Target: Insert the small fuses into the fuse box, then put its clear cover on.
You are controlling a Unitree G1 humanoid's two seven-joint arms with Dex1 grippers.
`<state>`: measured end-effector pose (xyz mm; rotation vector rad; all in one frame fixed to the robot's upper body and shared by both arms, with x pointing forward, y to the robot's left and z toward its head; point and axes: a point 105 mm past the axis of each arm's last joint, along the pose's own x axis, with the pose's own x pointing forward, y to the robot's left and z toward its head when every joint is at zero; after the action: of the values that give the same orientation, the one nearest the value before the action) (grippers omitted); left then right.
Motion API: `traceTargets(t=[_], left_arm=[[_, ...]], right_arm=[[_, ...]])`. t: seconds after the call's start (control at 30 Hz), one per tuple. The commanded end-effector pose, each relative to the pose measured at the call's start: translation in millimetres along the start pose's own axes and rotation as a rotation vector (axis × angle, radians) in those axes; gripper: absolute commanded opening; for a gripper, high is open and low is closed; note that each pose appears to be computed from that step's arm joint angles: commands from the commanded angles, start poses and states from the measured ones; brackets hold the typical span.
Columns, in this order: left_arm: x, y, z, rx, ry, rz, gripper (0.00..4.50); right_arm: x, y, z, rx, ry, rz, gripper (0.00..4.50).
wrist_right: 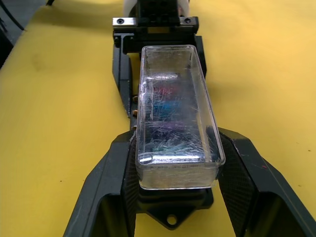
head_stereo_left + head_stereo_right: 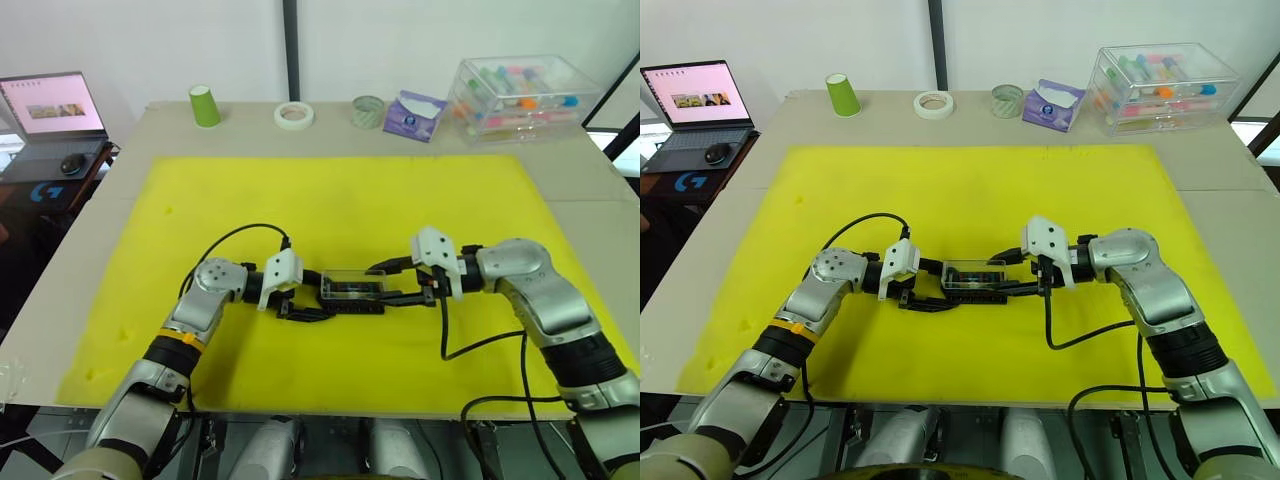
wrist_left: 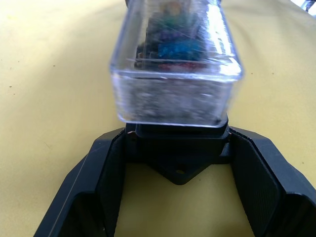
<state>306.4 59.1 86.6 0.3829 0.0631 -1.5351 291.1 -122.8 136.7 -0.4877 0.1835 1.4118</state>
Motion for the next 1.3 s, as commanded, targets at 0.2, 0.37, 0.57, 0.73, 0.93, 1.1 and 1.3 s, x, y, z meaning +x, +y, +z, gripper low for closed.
traceTargets(t=[0.2,0.37,0.57,0.73,0.93,1.1,1.3], left_arm=[[-5,-4,-8,-0.021,0.035,-0.002,2.75],[-5,-3,-7,-0.021,0.036,-0.004,2.75],[-5,-2,-7,-0.019,0.039,-0.005,2.75],[-5,-2,-7,-0.020,0.040,-0.004,2.75],[-4,-3,-7,-0.020,0.038,-0.007,2.75],[-3,-2,-7,-0.020,0.037,-0.002,2.75],[-3,-3,-7,-0.022,0.036,-0.002,2.75]], right_arm=[[-3,-1,2,-0.033,0.000,0.000,1.87],[-2,-1,-4,-0.035,0.014,0.005,1.87],[-1,-3,-8,-0.031,0.033,0.002,1.87],[0,-2,-7,-0.024,0.053,0.004,1.87],[-1,-4,-4,-0.011,0.049,-0.007,1.87],[-1,-6,3,0.012,0.013,-0.013,3.19],[-4,-7,5,0.007,0.006,-0.026,4.46]])
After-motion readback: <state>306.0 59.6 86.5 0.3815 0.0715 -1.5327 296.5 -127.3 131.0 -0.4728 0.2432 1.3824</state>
